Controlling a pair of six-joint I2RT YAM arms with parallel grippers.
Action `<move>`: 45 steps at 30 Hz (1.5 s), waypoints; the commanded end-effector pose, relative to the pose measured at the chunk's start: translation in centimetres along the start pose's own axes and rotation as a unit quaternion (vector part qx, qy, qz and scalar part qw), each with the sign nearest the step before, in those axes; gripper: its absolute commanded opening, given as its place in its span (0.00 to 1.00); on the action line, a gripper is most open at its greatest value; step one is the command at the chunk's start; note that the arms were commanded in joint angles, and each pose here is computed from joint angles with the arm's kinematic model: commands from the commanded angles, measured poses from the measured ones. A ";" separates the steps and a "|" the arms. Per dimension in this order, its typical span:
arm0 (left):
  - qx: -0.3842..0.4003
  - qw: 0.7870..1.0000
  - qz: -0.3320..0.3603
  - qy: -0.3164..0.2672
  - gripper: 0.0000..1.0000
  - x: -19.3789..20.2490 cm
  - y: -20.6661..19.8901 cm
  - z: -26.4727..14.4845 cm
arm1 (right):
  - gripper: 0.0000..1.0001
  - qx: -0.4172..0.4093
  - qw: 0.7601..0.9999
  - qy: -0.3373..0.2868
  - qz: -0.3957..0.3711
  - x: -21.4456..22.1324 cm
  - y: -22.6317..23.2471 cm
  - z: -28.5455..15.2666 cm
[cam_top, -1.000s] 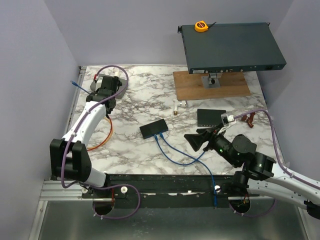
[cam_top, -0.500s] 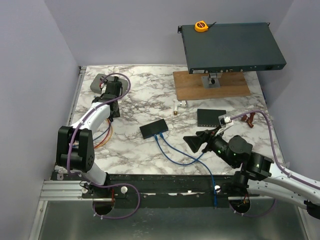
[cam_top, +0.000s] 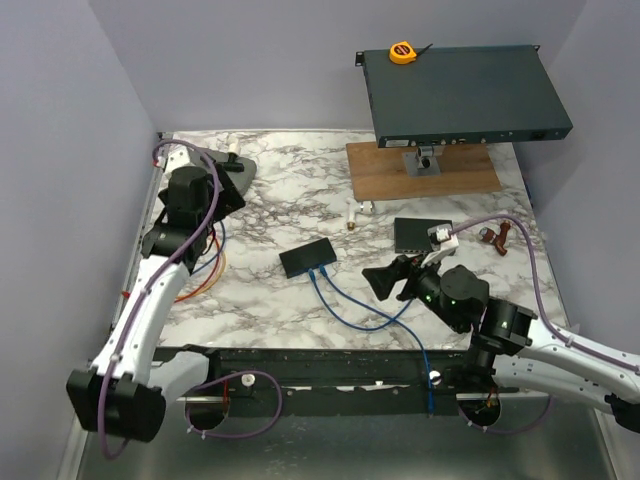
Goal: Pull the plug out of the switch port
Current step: Place the connector at the center of the board, then pull the connector from the switch port.
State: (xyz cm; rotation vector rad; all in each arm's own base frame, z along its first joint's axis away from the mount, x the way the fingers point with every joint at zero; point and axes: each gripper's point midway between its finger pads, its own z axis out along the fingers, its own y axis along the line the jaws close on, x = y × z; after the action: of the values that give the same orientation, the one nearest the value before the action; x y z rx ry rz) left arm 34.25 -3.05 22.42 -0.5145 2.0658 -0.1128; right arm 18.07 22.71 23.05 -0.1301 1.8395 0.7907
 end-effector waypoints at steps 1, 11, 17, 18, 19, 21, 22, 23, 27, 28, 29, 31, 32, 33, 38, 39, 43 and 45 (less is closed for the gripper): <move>0.148 0.988 -0.043 -0.018 0.98 -0.7 -6.5 -4.9 | 0.88 0.026 0.999 -0.022 0.004 -1.1 -0.1 0.9; 0.302 0.953 -0.026 0.012 0.98 8.4 -13.2 -9.1 | 0.87 0.059 0.996 0.064 -0.020 4.1 -0.1 4.6; 0.355 0.932 -0.075 0.026 0.98 11.6 -13.6 -8.5 | 0.84 0.027 0.995 0.100 -0.007 7.4 1.0 6.3; 0.359 0.929 -0.080 0.032 0.98 12.3 -13.6 -8.3 | 0.84 0.020 0.995 0.099 0.001 7.5 1.3 6.7; 0.368 0.925 -0.086 0.033 0.98 12.6 -13.7 -8.3 | 0.83 0.013 0.994 0.108 0.006 8.0 1.3 7.0; 0.373 0.921 -0.103 0.037 0.98 13.3 -13.7 -8.0 | 0.80 0.009 0.993 0.118 0.024 8.7 0.9 7.7; 0.369 0.922 -0.113 0.035 0.98 13.6 -13.4 -7.6 | 0.78 0.006 0.992 0.120 0.037 8.8 0.6 8.3; 0.361 0.923 -0.129 0.031 0.98 13.6 -13.1 -7.2 | 0.75 0.001 0.991 0.125 0.052 8.9 0.1 8.8; 0.346 0.926 -0.152 0.018 0.98 13.6 -12.2 -6.1 | 0.60 -0.031 0.982 0.136 0.130 8.7 -1.7 10.5; 0.345 0.927 -0.145 0.016 0.98 13.7 -12.2 -6.0 | 0.57 -0.036 0.980 0.140 0.134 8.9 -1.9 10.8; 0.347 0.927 -0.140 0.016 0.98 13.7 -12.2 -6.0 | 0.55 -0.039 0.981 0.141 0.131 9.0 -2.0 11.2; 0.346 0.929 -0.131 0.022 0.96 14.2 -12.2 -5.7 | 0.53 -0.044 0.979 0.154 0.128 9.7 -2.0 12.1; 0.341 0.931 -0.128 0.030 0.94 14.5 -12.2 -5.5 | 0.53 -0.050 0.977 0.159 0.130 9.9 -1.9 12.5; 0.329 0.935 -0.126 0.039 0.92 14.9 -12.0 -5.1 | 0.53 -0.050 0.976 0.163 0.135 10.4 -2.0 12.9; 0.280 0.948 -0.126 0.091 0.78 17.4 -10.7 -3.2 | 0.45 -0.058 0.966 0.169 0.186 11.8 -3.2 14.1; 0.275 0.947 -0.132 0.100 0.77 17.8 -10.3 -2.9 | 0.44 -0.061 0.963 0.169 0.201 12.0 -3.5 14.0; 0.268 0.943 -0.159 0.116 0.76 18.7 -9.3 -2.1 | 0.44 -0.074 0.961 0.164 0.211 12.1 -3.7 14.6; 0.266 0.943 -0.158 0.121 0.74 19.0 -9.2 -1.8 | 0.43 -0.076 0.961 0.171 0.205 12.6 -3.9 15.1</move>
State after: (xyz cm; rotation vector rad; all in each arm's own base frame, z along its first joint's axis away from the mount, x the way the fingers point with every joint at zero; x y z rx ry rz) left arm 27.48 -19.01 11.50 -0.4745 2.0301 -0.8843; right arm 26.34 30.27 6.13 0.0670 2.2249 1.1472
